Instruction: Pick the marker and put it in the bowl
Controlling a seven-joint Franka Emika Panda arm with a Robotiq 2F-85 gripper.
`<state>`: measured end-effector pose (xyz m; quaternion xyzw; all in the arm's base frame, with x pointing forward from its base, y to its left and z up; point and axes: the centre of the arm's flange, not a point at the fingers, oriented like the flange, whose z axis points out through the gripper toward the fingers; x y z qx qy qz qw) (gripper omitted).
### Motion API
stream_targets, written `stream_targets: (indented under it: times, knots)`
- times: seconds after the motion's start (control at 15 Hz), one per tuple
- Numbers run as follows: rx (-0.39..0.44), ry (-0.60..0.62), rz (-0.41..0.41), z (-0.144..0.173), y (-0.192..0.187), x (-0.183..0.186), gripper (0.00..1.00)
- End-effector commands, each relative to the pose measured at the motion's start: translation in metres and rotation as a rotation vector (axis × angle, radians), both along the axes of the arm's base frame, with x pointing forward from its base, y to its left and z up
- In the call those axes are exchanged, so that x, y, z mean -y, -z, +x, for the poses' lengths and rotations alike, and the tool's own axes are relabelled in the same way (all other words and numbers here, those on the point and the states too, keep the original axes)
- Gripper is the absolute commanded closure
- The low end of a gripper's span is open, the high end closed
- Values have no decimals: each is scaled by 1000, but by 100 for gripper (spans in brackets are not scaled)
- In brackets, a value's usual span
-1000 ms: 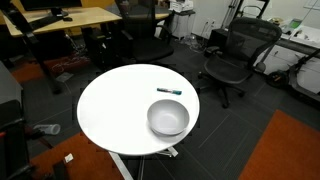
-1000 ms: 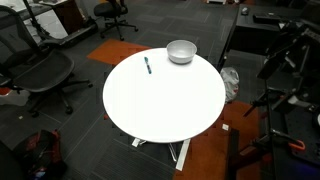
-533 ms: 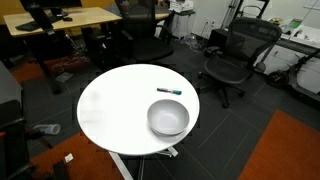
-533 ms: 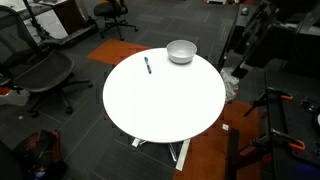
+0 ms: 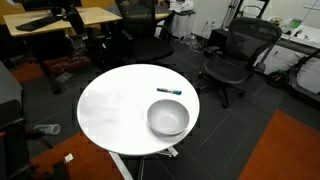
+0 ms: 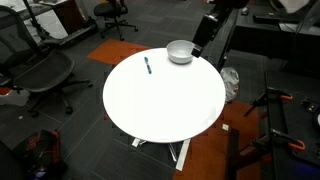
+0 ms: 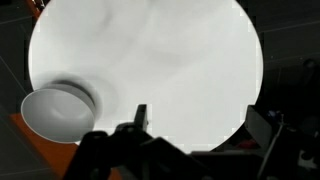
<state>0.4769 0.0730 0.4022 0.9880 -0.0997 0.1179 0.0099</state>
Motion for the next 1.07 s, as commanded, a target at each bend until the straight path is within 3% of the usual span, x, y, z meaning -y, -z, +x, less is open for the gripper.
stream_targets:
  times: [0.0,1.0]
  knots:
    - [42,72,-12,44,12,14,0]
    - [37,344,-18,164,86,77,0]
